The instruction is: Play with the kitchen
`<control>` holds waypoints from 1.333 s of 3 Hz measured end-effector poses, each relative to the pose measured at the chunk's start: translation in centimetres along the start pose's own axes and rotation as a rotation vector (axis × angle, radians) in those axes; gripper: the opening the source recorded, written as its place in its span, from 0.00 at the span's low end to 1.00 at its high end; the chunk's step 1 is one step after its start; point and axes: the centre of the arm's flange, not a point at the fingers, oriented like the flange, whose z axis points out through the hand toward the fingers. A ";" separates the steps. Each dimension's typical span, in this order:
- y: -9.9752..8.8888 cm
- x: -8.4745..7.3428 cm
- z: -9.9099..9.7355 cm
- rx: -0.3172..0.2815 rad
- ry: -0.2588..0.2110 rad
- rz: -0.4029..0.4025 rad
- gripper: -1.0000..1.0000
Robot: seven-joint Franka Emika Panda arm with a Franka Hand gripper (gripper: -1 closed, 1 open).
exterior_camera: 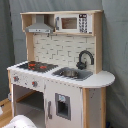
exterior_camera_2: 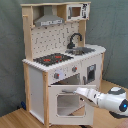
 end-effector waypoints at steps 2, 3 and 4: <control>-1.0 -2.9 1.9 -0.003 -0.105 0.177 1.00; -1.9 -6.2 3.0 -0.016 -0.191 0.219 1.00; -1.4 -10.5 4.2 -0.048 -0.312 0.242 1.00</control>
